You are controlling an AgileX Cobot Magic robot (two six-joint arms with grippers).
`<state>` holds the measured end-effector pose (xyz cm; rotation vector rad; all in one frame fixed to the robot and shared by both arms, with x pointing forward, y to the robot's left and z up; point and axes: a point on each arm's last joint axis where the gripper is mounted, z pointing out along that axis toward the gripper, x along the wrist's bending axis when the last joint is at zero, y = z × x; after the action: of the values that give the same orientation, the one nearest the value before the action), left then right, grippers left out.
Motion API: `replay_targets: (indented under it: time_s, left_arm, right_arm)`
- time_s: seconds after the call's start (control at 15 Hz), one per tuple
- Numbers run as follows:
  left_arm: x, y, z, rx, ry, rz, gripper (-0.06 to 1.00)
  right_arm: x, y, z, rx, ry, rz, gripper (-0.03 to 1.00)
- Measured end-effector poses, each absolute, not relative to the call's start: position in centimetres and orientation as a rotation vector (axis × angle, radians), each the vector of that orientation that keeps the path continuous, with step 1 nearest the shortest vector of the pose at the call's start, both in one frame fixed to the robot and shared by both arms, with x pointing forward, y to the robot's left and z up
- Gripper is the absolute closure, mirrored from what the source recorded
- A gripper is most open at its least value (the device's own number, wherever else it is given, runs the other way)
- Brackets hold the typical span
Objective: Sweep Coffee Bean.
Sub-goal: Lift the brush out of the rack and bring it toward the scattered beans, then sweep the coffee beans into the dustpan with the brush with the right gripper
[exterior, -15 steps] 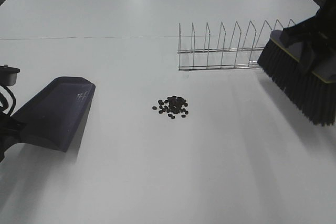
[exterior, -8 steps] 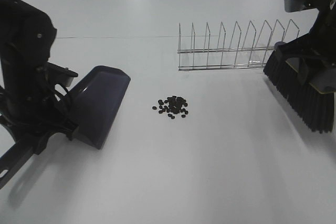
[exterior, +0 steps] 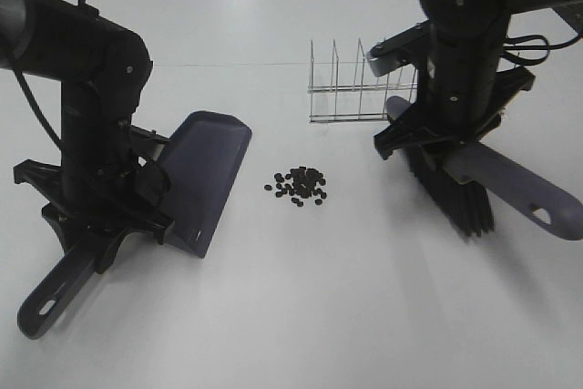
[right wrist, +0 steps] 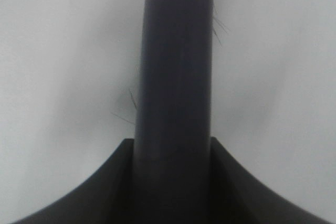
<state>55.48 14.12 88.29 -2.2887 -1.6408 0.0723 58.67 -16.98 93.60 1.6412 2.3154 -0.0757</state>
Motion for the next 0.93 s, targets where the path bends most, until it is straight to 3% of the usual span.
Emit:
replay_targets:
  time_s: [0.53,0.93]
  left_arm:
    - [55.5,13.8,87.9,-2.330,-1.622,0.119,0.62]
    - [55.4,13.5,86.8,-2.329,-1.599,0.182,0.62]
  right_arm:
    - [60.5,-8.5,89.7,1.761,2.494,0.113,0.66]
    - [60.6,-5.8,88.5,1.977,2.554,0.424,0.66]
